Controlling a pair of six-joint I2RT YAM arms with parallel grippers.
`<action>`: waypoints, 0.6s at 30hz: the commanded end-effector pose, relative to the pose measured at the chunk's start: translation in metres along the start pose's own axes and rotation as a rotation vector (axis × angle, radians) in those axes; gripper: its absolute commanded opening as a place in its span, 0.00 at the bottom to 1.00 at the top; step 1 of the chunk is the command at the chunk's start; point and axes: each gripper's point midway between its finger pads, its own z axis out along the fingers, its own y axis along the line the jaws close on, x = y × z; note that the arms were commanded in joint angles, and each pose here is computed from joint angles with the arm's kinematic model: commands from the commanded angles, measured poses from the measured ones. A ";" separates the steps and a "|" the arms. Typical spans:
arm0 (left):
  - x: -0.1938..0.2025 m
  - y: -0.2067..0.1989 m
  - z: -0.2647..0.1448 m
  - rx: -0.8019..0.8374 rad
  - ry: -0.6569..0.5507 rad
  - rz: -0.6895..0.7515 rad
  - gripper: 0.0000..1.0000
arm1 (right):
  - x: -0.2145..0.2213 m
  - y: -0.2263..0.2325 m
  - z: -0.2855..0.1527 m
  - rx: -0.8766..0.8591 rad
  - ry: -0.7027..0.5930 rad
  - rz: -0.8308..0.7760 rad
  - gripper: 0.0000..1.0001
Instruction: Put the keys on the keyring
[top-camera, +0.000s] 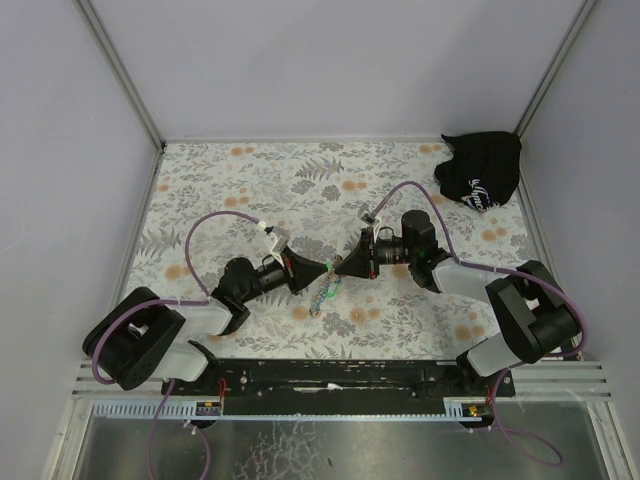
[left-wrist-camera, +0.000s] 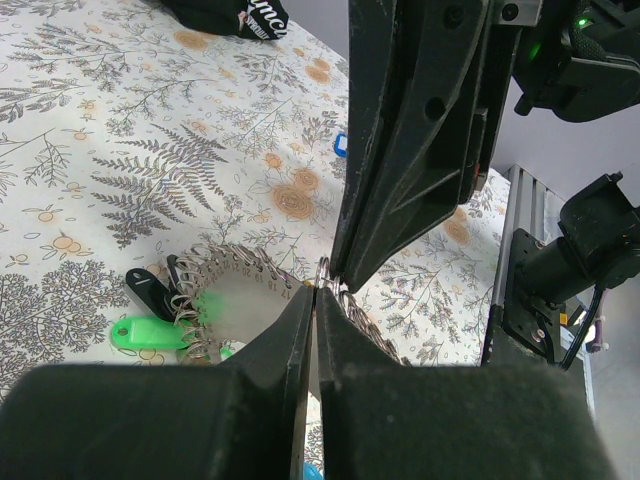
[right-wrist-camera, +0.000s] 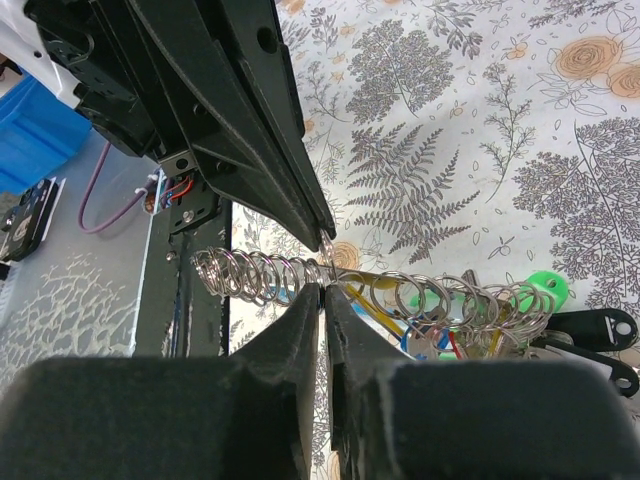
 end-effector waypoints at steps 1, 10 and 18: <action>-0.019 -0.006 0.004 0.025 -0.062 0.036 0.00 | -0.023 0.010 0.001 -0.051 -0.033 -0.078 0.09; -0.017 0.003 0.005 -0.024 -0.056 0.019 0.00 | -0.027 0.021 -0.003 -0.080 -0.030 -0.092 0.00; -0.016 0.003 0.008 -0.035 -0.045 0.017 0.00 | -0.030 0.022 -0.002 -0.094 -0.029 -0.111 0.00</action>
